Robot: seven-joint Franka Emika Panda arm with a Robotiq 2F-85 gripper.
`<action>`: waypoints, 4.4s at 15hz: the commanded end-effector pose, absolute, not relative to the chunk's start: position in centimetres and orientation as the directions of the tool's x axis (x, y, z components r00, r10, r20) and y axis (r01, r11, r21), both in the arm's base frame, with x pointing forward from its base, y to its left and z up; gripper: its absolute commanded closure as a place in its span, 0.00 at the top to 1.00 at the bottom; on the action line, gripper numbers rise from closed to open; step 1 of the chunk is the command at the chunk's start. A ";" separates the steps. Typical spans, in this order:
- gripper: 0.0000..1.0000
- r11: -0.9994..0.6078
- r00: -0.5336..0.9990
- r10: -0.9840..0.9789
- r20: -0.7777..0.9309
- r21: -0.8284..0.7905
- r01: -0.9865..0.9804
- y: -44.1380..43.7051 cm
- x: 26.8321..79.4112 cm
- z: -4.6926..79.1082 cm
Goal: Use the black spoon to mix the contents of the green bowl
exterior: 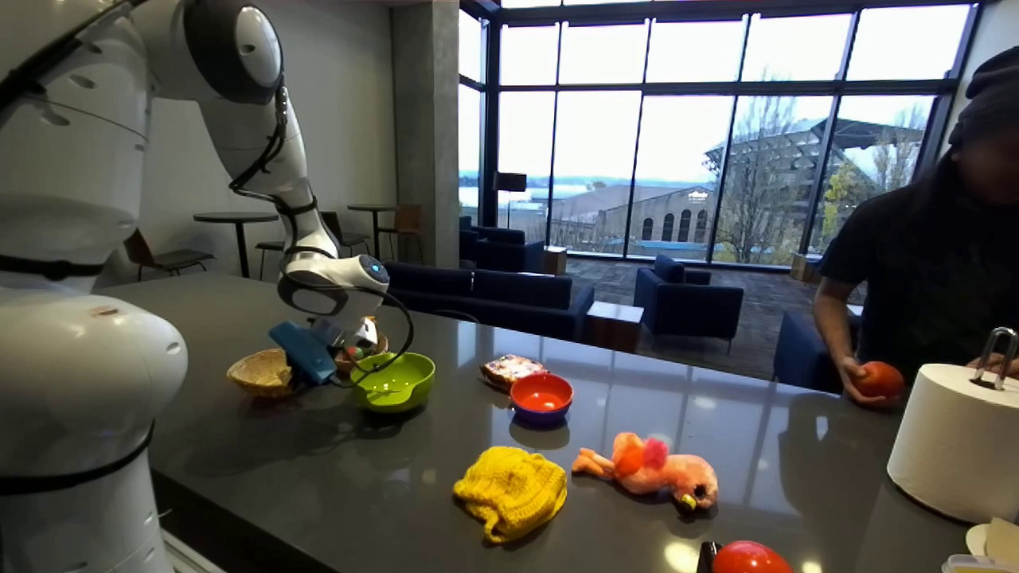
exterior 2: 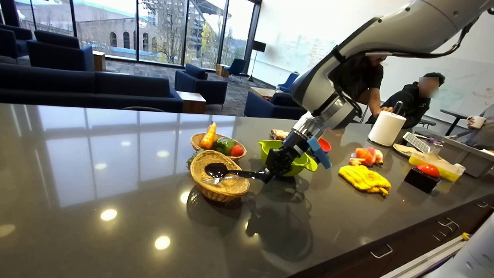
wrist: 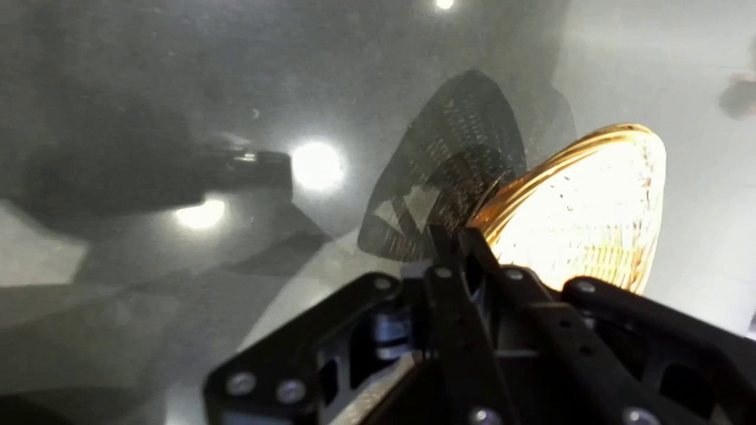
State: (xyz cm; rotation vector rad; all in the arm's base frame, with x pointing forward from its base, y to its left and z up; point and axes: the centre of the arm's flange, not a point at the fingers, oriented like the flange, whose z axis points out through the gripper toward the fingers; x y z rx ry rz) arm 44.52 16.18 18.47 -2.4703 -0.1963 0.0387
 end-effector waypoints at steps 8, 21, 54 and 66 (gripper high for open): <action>0.01 -0.794 0.976 0.216 0.036 -0.576 0.197 17.6 44.0 24.2; 0.01 -0.910 0.976 0.212 0.046 -0.355 0.214 17.5 44.3 34.6; 0.01 -0.987 0.965 0.126 -0.228 0.070 0.145 7.3 49.1 35.2; 0.01 -0.957 0.929 0.191 -0.318 0.153 0.248 6.9 51.7 32.7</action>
